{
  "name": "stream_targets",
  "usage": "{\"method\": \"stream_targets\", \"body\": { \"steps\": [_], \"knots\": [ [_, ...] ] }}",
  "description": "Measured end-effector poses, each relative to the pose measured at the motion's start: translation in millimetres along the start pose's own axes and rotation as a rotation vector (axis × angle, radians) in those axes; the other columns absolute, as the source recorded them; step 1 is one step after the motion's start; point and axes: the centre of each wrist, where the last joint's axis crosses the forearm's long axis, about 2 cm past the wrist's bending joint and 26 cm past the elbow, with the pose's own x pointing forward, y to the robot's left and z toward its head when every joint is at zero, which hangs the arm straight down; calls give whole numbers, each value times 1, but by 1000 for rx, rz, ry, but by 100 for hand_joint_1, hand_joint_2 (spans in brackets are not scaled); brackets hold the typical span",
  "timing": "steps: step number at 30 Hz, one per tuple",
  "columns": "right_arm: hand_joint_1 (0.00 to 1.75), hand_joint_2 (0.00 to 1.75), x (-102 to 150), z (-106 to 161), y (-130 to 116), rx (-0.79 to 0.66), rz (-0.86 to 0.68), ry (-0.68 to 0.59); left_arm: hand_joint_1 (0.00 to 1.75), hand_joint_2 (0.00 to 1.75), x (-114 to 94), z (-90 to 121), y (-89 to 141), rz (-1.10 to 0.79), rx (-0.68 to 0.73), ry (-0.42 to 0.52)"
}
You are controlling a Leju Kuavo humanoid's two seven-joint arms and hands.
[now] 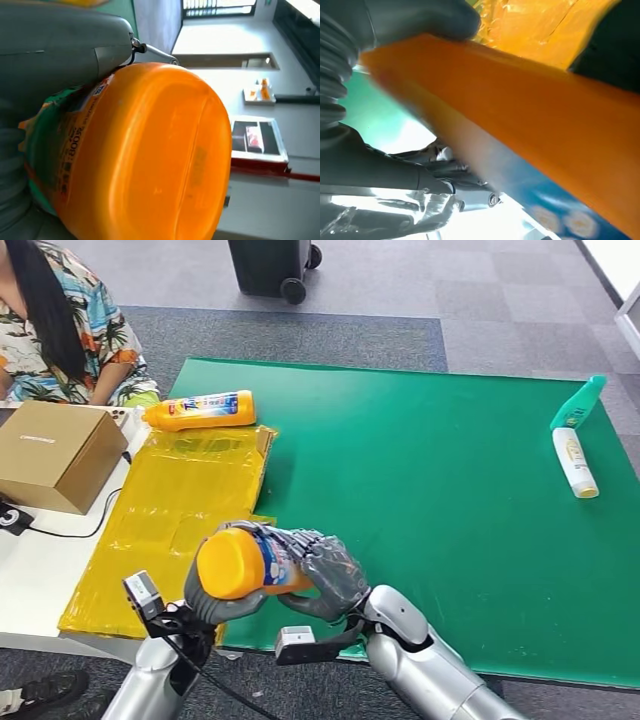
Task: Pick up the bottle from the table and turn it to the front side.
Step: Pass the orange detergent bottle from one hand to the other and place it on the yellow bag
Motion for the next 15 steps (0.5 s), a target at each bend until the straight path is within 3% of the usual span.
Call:
{"method": "stream_targets", "body": {
  "steps": [3,8,15],
  "knots": [
    [0,175,5,2,4,-89,-16,49,175,175,11,-12,5,-72,50,-50],
    [0,175,19,2,10,-315,-183,199,175,175,33,-33,19,-312,178,-137],
    [0,175,22,-8,-4,-553,-271,285,175,175,40,-33,25,-669,283,-92]
  ]
}}
